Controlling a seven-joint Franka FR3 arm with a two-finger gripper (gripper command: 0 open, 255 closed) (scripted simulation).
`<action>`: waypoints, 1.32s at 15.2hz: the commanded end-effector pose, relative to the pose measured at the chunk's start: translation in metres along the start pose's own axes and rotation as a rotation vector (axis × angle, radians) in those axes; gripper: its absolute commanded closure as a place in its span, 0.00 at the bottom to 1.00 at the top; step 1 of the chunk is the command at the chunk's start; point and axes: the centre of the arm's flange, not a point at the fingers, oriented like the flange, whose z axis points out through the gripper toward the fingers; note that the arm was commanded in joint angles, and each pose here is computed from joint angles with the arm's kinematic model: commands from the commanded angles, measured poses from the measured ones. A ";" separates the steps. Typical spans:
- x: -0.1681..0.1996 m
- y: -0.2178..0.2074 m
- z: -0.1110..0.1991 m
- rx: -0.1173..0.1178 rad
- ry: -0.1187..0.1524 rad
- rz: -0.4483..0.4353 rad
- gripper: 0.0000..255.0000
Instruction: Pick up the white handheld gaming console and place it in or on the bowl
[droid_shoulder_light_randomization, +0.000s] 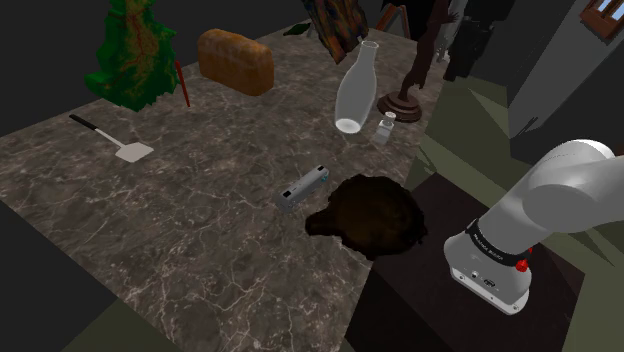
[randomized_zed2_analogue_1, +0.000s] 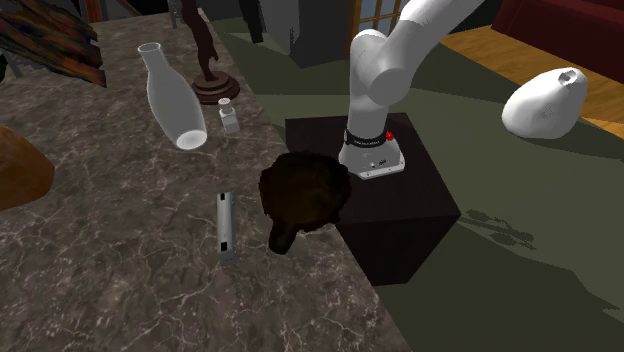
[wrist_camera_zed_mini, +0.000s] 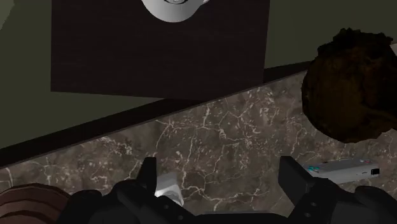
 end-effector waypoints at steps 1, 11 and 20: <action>0.000 0.000 0.000 0.000 0.000 0.000 0.00; -0.016 -0.110 0.072 0.007 0.033 0.477 0.00; 0.017 -0.204 0.135 0.013 0.063 0.906 0.00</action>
